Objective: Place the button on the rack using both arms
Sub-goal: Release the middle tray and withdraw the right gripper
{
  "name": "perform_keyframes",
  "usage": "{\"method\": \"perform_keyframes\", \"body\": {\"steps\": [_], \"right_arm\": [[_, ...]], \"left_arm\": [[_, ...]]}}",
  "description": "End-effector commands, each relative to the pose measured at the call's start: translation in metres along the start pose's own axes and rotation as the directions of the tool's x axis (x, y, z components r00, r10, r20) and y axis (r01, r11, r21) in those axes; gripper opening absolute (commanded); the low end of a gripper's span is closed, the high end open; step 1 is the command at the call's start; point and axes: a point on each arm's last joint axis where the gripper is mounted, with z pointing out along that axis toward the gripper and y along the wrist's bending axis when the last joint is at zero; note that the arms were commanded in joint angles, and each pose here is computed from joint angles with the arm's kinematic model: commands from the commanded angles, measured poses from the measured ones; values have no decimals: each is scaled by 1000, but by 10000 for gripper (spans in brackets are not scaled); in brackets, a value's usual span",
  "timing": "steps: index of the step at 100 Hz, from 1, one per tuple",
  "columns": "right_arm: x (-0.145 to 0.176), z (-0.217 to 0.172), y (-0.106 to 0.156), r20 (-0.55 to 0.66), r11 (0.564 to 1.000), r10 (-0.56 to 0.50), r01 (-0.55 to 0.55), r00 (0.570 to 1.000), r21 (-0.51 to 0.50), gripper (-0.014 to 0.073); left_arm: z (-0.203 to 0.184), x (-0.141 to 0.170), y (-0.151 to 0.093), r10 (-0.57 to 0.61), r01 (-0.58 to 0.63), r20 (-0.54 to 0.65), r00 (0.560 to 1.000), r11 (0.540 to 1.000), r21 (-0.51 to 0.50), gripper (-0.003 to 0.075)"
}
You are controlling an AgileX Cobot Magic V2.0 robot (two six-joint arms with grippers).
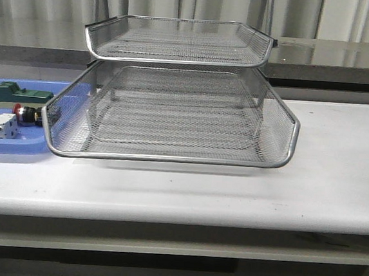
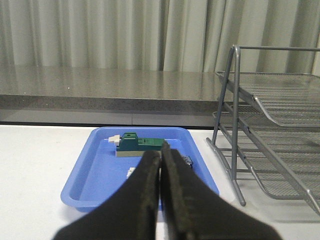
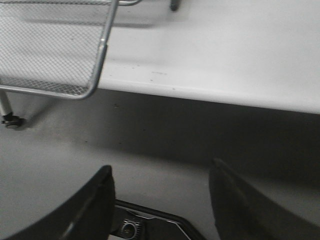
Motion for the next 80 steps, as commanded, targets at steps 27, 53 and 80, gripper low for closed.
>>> {"method": "perform_keyframes", "body": {"steps": [27,53,80], "right_arm": [[7,-79,-3,92,979,-65,46,994,199,434],[15,-119,-1,166,966,-104,59,981,253,430],[25,-131,-4,186,952,-92,32,978,305,167]], "left_arm": [[-2,6,0,-9,9,68,998,1000,7,4],[-2,6,0,-9,9,68,998,1000,7,4],[-2,6,0,-9,9,68,998,1000,7,4]]}}
